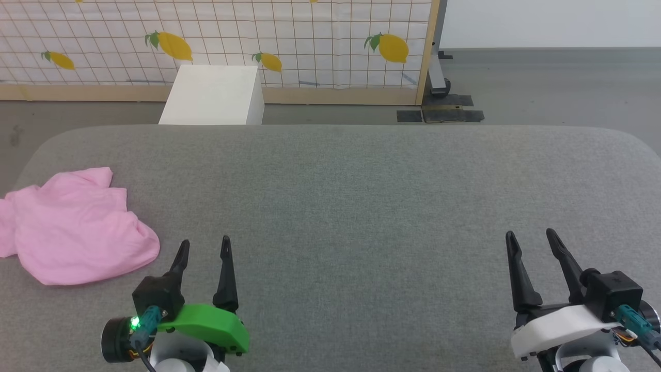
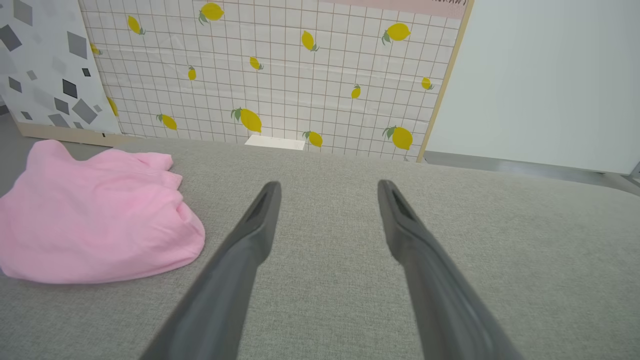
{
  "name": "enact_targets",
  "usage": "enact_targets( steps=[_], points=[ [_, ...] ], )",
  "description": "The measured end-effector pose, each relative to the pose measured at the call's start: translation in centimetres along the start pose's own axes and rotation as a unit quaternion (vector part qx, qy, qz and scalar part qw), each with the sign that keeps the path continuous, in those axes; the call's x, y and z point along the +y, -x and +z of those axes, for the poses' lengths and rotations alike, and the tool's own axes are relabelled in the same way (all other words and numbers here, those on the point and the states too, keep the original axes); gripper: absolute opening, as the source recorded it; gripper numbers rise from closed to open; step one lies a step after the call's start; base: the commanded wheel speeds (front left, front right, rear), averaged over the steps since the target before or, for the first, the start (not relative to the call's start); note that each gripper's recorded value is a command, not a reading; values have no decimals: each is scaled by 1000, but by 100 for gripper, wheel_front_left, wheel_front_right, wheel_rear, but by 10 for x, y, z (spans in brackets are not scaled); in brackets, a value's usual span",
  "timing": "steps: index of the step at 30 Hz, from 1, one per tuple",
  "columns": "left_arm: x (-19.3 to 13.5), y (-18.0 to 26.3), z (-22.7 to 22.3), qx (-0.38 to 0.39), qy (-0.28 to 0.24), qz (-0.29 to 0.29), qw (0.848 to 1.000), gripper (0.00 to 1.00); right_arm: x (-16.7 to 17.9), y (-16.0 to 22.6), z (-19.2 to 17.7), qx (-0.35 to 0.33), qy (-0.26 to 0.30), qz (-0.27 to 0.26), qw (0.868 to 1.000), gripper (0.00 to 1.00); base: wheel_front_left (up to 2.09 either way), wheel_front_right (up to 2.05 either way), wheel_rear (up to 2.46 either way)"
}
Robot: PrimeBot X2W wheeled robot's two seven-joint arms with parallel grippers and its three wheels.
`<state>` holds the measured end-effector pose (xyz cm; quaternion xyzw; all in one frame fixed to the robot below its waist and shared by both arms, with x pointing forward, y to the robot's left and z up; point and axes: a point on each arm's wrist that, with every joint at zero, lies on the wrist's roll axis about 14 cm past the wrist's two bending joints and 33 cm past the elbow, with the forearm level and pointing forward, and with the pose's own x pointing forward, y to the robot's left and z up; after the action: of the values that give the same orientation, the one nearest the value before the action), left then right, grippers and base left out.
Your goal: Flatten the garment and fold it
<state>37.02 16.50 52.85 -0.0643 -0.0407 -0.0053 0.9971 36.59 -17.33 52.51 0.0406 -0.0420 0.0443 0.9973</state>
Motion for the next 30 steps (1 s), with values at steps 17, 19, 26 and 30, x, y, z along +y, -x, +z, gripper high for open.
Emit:
enact_targets(
  steps=[17, 19, 26, 30],
  points=[
    [1, 3, 4, -13, 12, 3, 1000, 100, -3, 1, 5, -15, -12, -6, 1000, 100, 0, 0, 0],
    [1, 4, 2, -11, 12, 3, 1000, 100, -4, 0, 4, -16, -13, -6, 1000, 100, 0, 0, 0],
    [33, 16, 12, -29, 7, 54, 998, 100, 22, -17, 1, -16, -19, 32, 999, 100, 0, 0, 0],
    [61, 33, 16, -36, 2, 100, 994, 100, 47, -30, -2, -13, -27, 69, 997, 100, 0, 0, 0]
  ],
)
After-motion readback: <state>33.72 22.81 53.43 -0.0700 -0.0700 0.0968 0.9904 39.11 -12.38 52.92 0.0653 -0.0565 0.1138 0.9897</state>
